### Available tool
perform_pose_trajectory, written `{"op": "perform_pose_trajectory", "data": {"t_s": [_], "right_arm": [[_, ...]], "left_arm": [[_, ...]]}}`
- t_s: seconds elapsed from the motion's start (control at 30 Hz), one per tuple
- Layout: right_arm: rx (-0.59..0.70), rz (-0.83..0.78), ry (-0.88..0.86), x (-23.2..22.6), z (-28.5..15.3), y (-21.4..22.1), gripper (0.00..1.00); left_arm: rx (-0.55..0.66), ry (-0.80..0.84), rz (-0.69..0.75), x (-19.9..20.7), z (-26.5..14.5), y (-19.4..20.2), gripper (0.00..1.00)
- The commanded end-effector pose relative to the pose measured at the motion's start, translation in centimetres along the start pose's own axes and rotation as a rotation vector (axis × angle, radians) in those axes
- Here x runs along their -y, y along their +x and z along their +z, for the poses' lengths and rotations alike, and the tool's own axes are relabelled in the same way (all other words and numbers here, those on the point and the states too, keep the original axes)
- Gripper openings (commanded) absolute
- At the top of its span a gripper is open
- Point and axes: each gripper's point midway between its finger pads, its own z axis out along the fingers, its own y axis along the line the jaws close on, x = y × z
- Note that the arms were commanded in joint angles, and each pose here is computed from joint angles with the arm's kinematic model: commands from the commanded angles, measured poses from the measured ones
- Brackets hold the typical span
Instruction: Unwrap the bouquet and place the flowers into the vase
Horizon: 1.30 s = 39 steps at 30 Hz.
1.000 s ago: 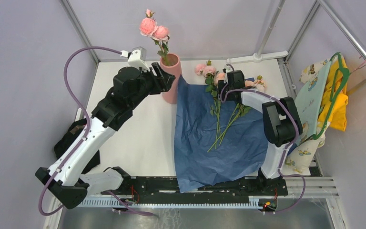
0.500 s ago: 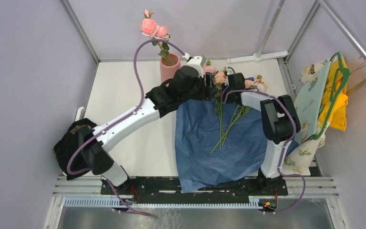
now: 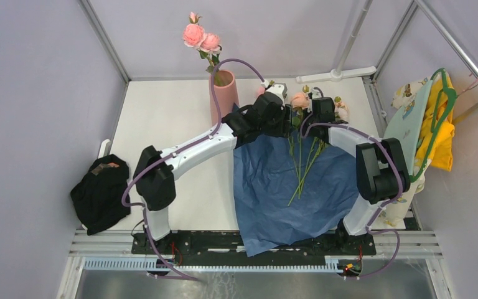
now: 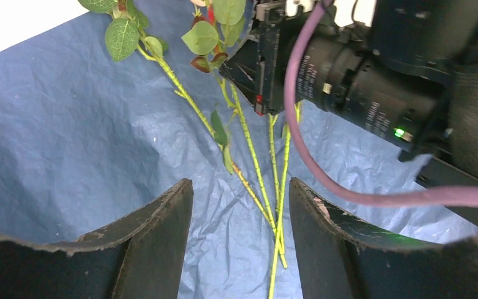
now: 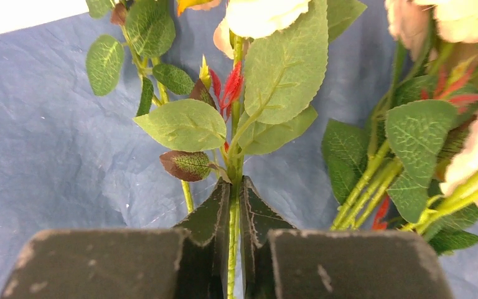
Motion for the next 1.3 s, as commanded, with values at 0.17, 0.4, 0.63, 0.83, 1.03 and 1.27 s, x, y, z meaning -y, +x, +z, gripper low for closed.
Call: {"op": "perform_pose_trajectory", "data": {"t_s": [0.17,0.4,0.63,0.83,1.03,1.27], "right_arm": [[0.147,0.037,0.098,2.0,-3.5,-3.9,0.14],[0.135,0.058,0.134,3.3,-3.8,-3.2,0.5],[0.192,0.09,0.127,3.6,-5.4,-4.1,0.55],[0.232,0.104,0.101,3.2,-6.5,-4.6,0.55],[0.258,0.115,0.047,2.3,-7.1,-4.9,0.55],[0.295,0.117,-0.006,1.3,-8.2,-5.2,0.55]], "left_arm": [[0.045,-0.006,-0.046,0.1,4.4,-1.6,0.58],[0.007,-0.13,-0.15,-5.2,9.3,-2.2,0.54],[-0.011,-0.215,-0.174,-8.8,13.9,-1.8,0.5],[-0.023,-0.229,-0.168,-9.5,16.4,-0.5,0.49],[-0.011,-0.203,-0.166,-9.3,17.5,-0.3,0.51],[-0.009,-0.148,-0.164,-8.9,19.4,0.6,0.54]]}}
